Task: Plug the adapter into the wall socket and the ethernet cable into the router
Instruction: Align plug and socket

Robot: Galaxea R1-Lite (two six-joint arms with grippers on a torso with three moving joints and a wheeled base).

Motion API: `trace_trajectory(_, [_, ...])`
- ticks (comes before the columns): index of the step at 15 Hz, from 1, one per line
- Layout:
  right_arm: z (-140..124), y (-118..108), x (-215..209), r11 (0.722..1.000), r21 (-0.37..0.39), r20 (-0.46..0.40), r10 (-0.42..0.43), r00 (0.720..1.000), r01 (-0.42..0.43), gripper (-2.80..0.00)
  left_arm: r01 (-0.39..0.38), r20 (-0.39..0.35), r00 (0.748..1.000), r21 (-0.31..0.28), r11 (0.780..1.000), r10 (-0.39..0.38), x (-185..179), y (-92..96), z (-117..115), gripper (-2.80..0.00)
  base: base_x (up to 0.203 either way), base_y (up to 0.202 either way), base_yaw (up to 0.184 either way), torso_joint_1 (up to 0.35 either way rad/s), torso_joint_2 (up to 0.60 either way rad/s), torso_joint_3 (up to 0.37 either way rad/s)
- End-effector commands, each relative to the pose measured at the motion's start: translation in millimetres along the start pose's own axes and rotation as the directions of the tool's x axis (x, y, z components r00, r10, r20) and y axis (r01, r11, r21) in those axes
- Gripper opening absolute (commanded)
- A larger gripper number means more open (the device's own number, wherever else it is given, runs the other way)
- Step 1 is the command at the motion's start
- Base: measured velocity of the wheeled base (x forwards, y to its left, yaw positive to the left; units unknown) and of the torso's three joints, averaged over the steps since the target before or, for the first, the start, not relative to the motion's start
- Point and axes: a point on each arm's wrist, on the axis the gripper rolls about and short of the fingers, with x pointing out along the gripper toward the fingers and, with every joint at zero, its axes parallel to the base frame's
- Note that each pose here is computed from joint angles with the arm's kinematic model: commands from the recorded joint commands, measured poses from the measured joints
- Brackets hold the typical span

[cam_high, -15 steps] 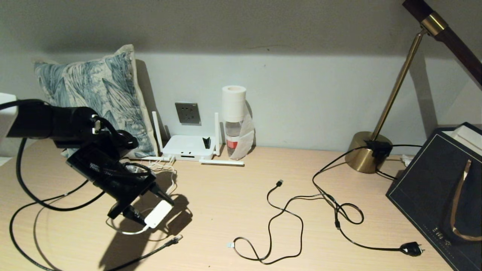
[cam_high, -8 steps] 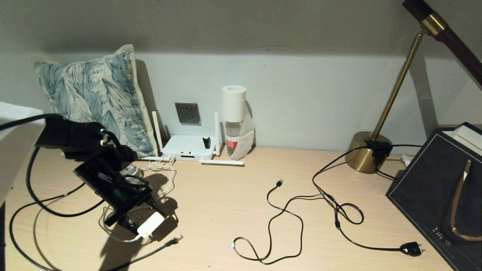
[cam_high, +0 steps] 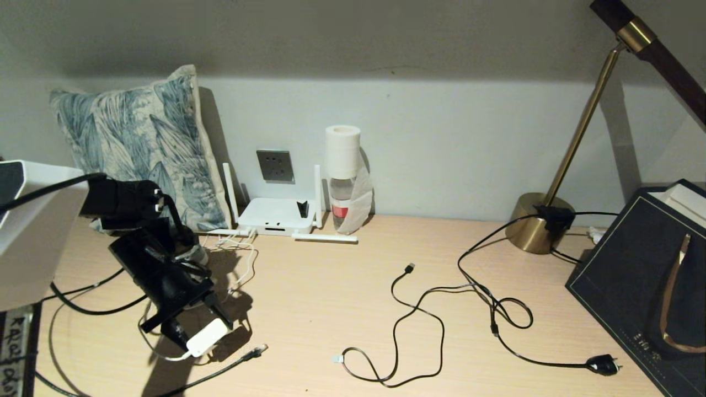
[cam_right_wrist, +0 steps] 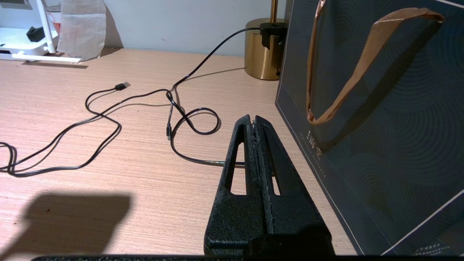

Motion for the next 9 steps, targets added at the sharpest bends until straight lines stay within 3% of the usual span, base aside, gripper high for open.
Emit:
trace_trajectory(1, [-10,0,2,1.000,0.000,-0.036,0.001,0.999,-0.001,-2.80,0.004,-0.010,1.000,-0.010,1.000,-0.004,4,4.7,14,-2.80,0.000,0.000,0.000,0.000,0.00,0.000])
trace_trajectory(4, [-10,0,2,1.000,0.000,-0.036,0.001,0.999,-0.001,-2.80,0.026,0.003,1.000,-0.024,0.999,-0.026,0,16.2,34,-2.80,0.000,0.000,0.000,0.000,0.00,0.000])
trace_trajectory(9, [-10,0,2,1.000,0.000,-0.036,0.001,0.999,-0.001,-2.80,0.030,0.011,0.999,-0.027,0.999,-0.030,4,20.4,44,-2.80,0.000,0.000,0.000,0.000,0.00,0.000])
